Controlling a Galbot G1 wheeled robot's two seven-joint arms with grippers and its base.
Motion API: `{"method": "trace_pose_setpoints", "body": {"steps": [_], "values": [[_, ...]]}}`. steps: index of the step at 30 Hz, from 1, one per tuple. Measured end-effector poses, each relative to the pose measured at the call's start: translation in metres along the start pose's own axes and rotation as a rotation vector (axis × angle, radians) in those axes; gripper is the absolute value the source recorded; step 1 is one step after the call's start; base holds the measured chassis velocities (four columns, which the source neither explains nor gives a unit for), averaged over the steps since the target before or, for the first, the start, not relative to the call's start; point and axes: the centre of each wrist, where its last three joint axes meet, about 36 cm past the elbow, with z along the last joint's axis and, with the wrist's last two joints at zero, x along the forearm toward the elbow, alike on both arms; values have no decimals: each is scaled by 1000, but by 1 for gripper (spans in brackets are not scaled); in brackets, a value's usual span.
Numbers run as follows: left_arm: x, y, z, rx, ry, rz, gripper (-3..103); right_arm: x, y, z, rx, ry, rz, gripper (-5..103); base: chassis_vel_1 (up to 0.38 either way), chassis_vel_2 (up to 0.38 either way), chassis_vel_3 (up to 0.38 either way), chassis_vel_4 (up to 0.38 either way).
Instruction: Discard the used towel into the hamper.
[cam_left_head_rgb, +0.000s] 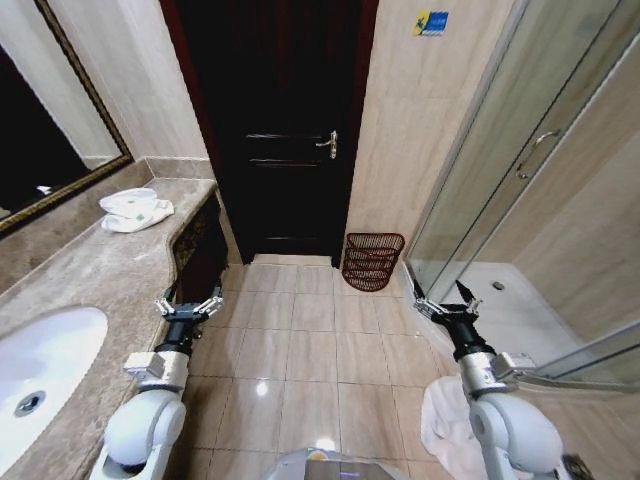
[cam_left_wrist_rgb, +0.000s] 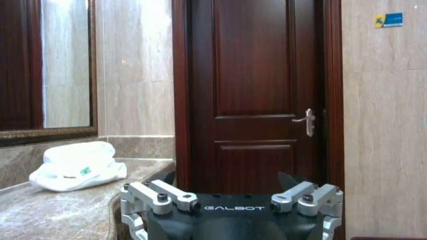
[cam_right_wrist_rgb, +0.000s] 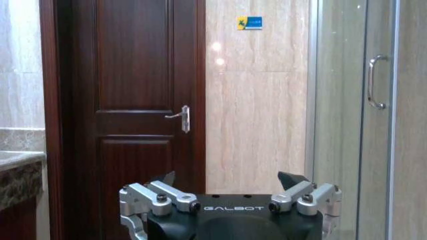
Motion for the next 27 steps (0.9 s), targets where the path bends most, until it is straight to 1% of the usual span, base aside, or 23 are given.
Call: {"method": "trace_pose_setpoints", "body": {"steps": [5,9,12,13,16,20,24,26,27], "values": [[-1,-2,1,-18,2,7,100,0,-1,0,0,2,0,100,0,0,0,0],[0,0,7,-29,8,12,100,0,-3,6,-2,9,-13,100,0,0,0,0],[4,4,22,-30,27,4,100,0,-8,23,-8,17,-30,100,0,0,0,0],[4,4,22,-30,27,4,100,0,-8,23,-8,17,-30,100,0,0,0,0],[5,11,37,-34,28,-6,100,-1,-12,36,-15,27,-32,100,0,0,0,0],[10,16,48,-36,29,-10,100,1,-14,40,-21,33,-37,100,0,0,0,0],[13,17,53,-43,21,-5,100,3,-15,41,-19,27,-51,100,0,0,0,0],[14,17,54,-55,19,-4,100,4,-15,41,-17,25,-58,100,0,0,0,0],[15,16,54,-74,19,-3,100,5,-14,42,-15,25,-61,100,0,0,0,0]]}}
